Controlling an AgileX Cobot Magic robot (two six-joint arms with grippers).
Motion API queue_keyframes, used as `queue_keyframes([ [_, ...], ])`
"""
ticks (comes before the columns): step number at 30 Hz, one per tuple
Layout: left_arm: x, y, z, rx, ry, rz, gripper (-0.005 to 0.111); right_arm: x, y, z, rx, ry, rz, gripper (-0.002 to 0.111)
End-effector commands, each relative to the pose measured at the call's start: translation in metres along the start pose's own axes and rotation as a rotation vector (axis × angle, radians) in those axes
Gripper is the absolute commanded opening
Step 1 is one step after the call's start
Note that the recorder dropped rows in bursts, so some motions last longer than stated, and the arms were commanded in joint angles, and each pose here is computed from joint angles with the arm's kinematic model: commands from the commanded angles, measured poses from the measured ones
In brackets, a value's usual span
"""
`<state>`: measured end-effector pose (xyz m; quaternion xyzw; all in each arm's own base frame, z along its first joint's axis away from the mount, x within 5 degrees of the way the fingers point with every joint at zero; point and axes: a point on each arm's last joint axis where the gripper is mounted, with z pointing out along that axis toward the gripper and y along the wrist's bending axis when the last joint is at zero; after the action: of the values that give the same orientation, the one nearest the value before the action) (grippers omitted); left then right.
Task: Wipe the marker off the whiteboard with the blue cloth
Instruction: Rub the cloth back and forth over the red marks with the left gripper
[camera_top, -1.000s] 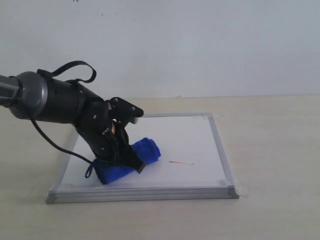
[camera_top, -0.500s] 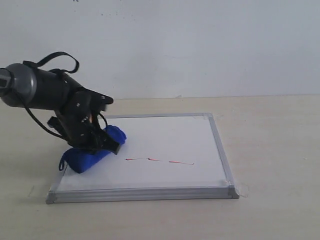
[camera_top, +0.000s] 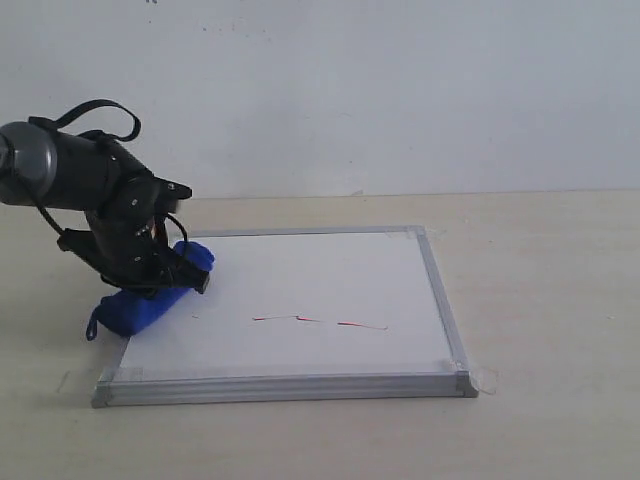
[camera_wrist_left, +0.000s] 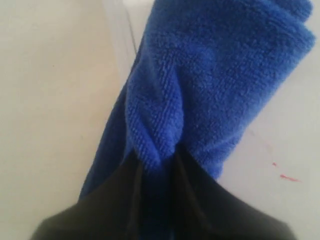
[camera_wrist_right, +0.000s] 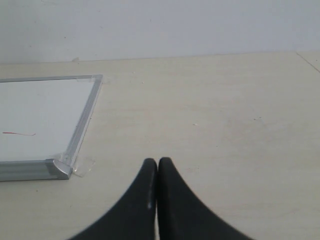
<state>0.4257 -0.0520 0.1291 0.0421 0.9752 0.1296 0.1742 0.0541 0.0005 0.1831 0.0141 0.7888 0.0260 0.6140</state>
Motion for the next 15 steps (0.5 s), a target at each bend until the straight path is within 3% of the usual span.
queue_keyframes([
  [1, 0.011, -0.008, 0.005, 0.080, 0.094, 0.031, 0.004, -0.001, -0.001, 0.000, 0.009, -0.014, -0.006, 0.000],
  [5, 0.010, -0.049, -0.006, 0.197, 0.050, 0.128, 0.004, -0.001, -0.001, 0.000, 0.009, -0.014, -0.006, 0.000],
  [10, 0.018, -0.089, -0.018, 0.202, 0.030, 0.325, 0.004, -0.001, -0.001, 0.000, 0.009, -0.014, -0.006, 0.000],
  [13, 0.016, -0.089, -0.018, 0.179, 0.009, 0.358, 0.004, -0.001, -0.001, 0.000, 0.009, -0.014, -0.006, 0.000],
  [15, 0.010, -0.076, -0.014, 0.141, -0.020, 0.292, 0.004, -0.001, -0.001, 0.000, 0.009, -0.014, -0.006, 0.000],
])
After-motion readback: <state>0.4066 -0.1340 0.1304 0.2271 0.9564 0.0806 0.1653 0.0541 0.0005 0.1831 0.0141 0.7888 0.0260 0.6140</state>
